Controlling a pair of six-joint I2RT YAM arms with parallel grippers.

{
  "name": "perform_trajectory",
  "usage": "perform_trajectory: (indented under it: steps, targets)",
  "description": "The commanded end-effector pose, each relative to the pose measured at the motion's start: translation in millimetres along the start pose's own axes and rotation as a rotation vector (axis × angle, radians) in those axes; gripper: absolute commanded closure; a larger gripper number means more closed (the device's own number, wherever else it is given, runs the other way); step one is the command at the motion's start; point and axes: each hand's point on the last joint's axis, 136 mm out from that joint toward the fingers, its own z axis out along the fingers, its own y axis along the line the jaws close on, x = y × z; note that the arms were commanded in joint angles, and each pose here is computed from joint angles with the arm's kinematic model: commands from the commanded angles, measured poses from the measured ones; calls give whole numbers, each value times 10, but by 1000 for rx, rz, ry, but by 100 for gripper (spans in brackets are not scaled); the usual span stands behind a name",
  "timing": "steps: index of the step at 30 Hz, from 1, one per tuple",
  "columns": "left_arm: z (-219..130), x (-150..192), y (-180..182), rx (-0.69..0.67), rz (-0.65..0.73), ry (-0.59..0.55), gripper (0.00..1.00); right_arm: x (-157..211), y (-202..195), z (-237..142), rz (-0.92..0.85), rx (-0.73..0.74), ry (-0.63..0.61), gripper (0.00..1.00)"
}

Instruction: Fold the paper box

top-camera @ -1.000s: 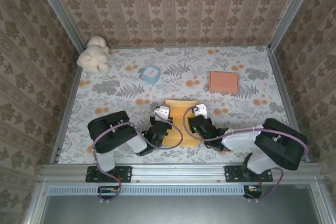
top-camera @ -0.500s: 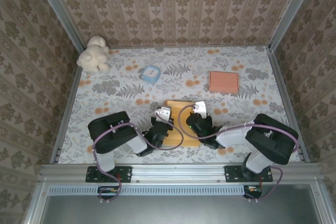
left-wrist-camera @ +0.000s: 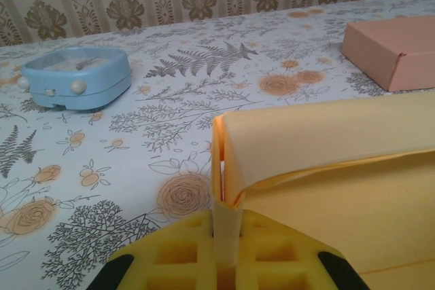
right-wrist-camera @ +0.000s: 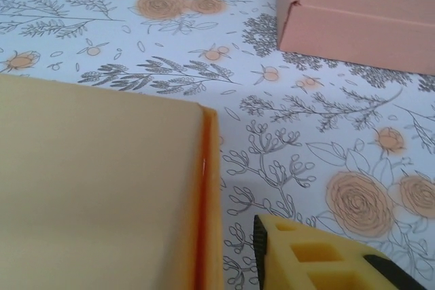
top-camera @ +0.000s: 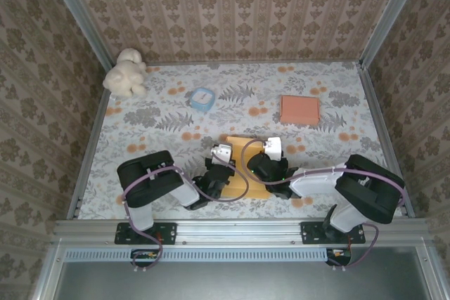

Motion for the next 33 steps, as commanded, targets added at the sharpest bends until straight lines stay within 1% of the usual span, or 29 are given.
perform_trajectory:
  steps: [1, 4, 6, 8, 11, 13, 14, 16, 19, 22, 26, 29, 33]
  targets:
    - [-31, -35, 454, -222, 24, -6, 100, 85, -716, -97, -88, 290, -20, 66]
    - [-24, -33, 465, -239, 31, 6, 100, 64, -677, -97, -71, 268, -20, 66]
    - [-18, -29, 456, -238, 29, 10, 100, 52, -561, -77, -74, 216, -8, 64]
    - [-17, -24, 448, -232, 26, 11, 100, 61, -379, -59, -65, 123, 9, 63]
    - [-7, -21, 417, -215, 23, 12, 100, 83, -26, -78, -17, -89, 35, 59]
    - [8, -14, 384, -202, 28, 14, 100, 96, 137, -108, 1, -187, 51, 56]
    - [16, -7, 371, -198, 31, 16, 100, 14, 223, -171, 22, -245, 41, 54]
    - [24, -4, 352, -192, 31, 15, 100, -12, 328, -231, 24, -309, 51, 50]
    - [30, -11, 350, -193, 34, 11, 100, -27, 434, -332, 20, -386, 65, 47]
    - [32, -22, 364, -198, 36, 8, 100, -43, 485, -460, 18, -449, 69, 44]
    - [34, -22, 377, -192, 29, 10, 100, -93, 449, -631, 7, -499, 75, 43]
    - [50, -26, 343, -159, 17, 5, 100, -227, 305, -741, 31, -489, 49, 42]
    - [50, -28, 216, -62, 14, -39, 100, -492, 35, -847, 84, -440, -19, 41]
